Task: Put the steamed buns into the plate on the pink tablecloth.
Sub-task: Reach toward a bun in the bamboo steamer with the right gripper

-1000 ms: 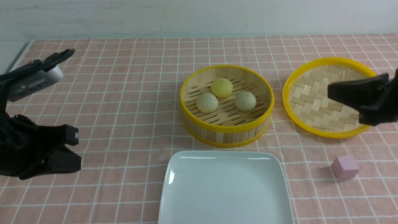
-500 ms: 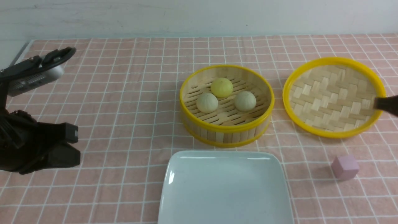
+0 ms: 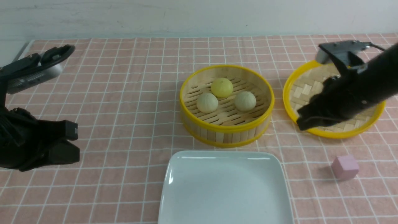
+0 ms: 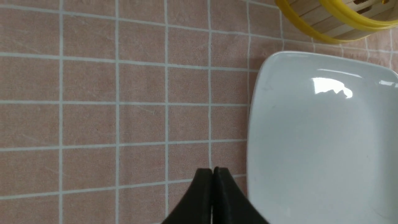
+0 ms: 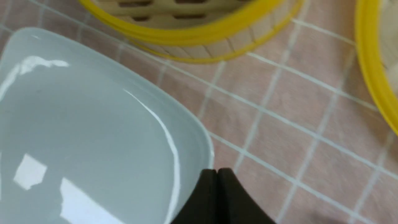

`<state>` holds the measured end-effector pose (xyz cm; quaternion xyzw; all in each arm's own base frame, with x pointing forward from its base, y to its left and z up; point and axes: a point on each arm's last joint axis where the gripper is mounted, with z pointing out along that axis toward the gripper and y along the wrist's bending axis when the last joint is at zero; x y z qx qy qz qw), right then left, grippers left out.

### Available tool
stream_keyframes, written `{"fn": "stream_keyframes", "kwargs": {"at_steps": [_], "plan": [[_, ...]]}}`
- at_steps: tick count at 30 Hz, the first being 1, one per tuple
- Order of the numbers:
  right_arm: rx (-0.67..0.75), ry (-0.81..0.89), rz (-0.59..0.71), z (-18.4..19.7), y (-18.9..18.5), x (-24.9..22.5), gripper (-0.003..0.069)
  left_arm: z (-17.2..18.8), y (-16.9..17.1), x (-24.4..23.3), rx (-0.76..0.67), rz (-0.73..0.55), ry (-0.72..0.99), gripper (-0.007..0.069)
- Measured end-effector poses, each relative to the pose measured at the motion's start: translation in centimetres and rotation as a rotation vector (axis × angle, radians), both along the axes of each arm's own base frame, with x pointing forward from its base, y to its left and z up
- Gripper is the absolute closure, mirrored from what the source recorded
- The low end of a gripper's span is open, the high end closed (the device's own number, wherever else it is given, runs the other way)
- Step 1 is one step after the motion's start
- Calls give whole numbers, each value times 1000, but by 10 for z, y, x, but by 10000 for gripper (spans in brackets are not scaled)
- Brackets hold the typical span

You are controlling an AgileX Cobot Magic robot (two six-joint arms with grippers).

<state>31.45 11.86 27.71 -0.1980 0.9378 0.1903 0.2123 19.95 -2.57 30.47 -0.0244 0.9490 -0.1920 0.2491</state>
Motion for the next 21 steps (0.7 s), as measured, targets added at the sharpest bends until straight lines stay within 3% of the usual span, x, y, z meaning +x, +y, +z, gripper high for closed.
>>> {"fn": "stream_keyframes", "kwargs": {"at_steps": [4,8,9,14,19,21], "plan": [[-14,-2,77,-4,27,32,611,0,0,1,2,4,-12,592],[-109,-96,160,-4,55,66,432,0,0,1,2,5,-13,585],[-112,-96,161,-6,56,68,423,0,0,1,2,5,-13,584],[-134,-205,101,-23,68,99,230,1,0,1,2,5,-13,576],[-171,-244,63,-61,72,120,214,1,0,1,3,6,-15,573],[-176,-216,35,-83,73,126,302,1,1,2,3,9,-22,571]]}}
